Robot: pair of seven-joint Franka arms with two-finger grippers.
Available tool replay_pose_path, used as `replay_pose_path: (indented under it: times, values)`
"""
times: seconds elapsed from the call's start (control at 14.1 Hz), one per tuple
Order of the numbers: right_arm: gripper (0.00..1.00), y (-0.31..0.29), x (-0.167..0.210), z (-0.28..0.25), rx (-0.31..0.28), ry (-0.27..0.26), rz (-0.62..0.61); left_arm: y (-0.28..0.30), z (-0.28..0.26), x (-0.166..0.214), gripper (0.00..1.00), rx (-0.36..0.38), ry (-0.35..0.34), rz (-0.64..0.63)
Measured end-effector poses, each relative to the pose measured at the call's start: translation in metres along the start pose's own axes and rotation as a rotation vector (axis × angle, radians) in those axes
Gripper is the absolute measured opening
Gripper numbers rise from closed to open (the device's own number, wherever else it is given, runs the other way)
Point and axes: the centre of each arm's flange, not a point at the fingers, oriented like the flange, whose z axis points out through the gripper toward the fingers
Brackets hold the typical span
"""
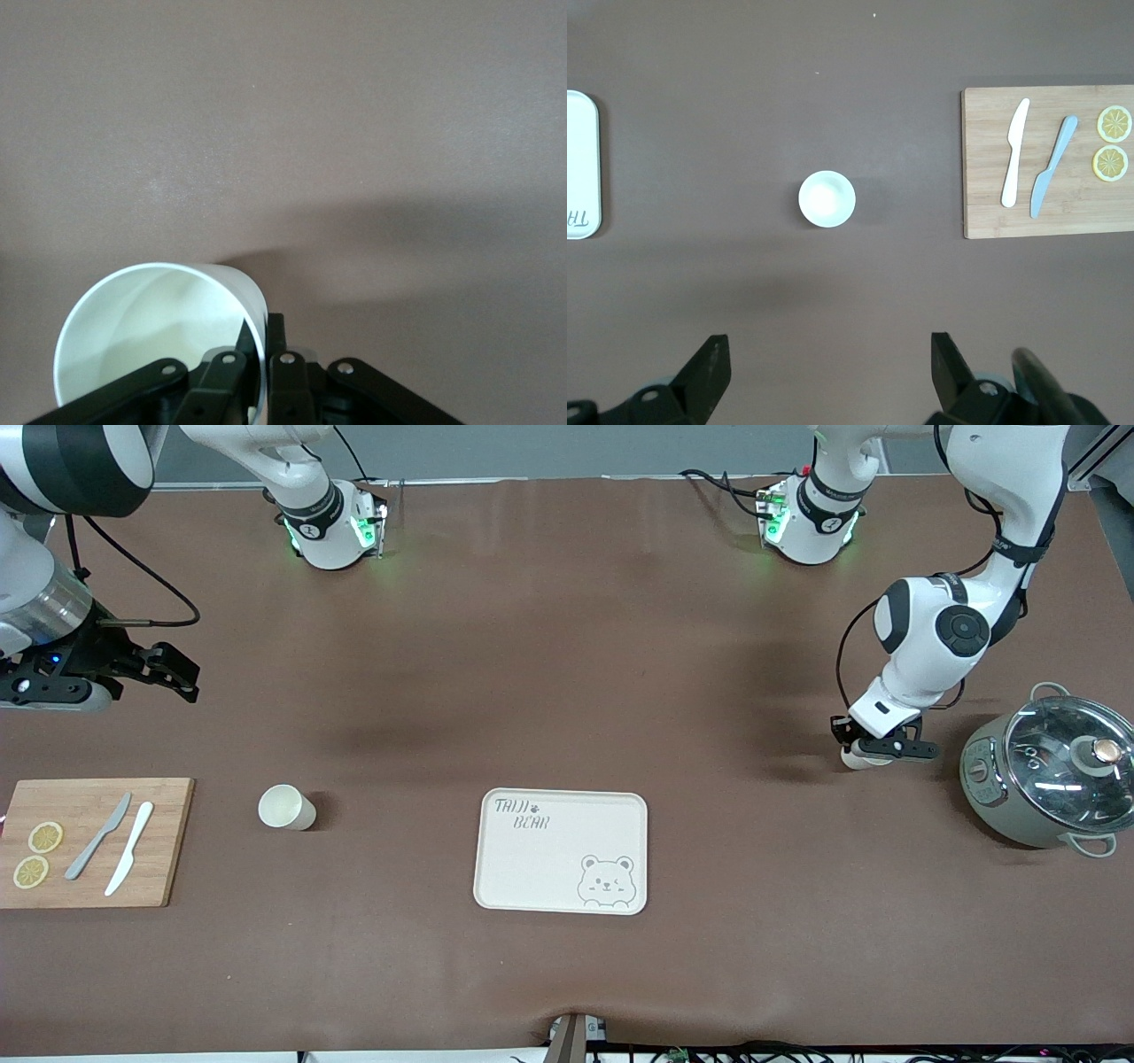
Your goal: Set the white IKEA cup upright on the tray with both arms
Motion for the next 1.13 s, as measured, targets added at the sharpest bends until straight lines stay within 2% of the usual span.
replay_pose_path:
  times: [0.35,0.71,0.78,0.99,1.13]
  values:
    - [1.00,-0.005,-0.001,0.005,-0.001,-0.017,-0.006,0.003,-0.018,0.022,0.05,0.001,0.042,0.003]
    - [1.00,-0.004,-0.001,0.008,0.000,-0.025,0.005,0.044,-0.072,0.065,0.05,-0.021,0.027,-0.017]
    - [1.00,-0.005,-0.001,0.008,0.010,-0.025,0.010,0.055,-0.083,0.072,0.05,-0.026,0.018,-0.021]
    - [1.00,0.004,0.001,0.008,0.093,-0.027,0.064,0.085,-0.117,0.094,0.05,-0.037,-0.008,-0.036]
    - [1.00,0.018,0.001,0.009,0.110,-0.028,0.097,0.105,-0.138,0.107,0.05,-0.043,-0.008,-0.052]
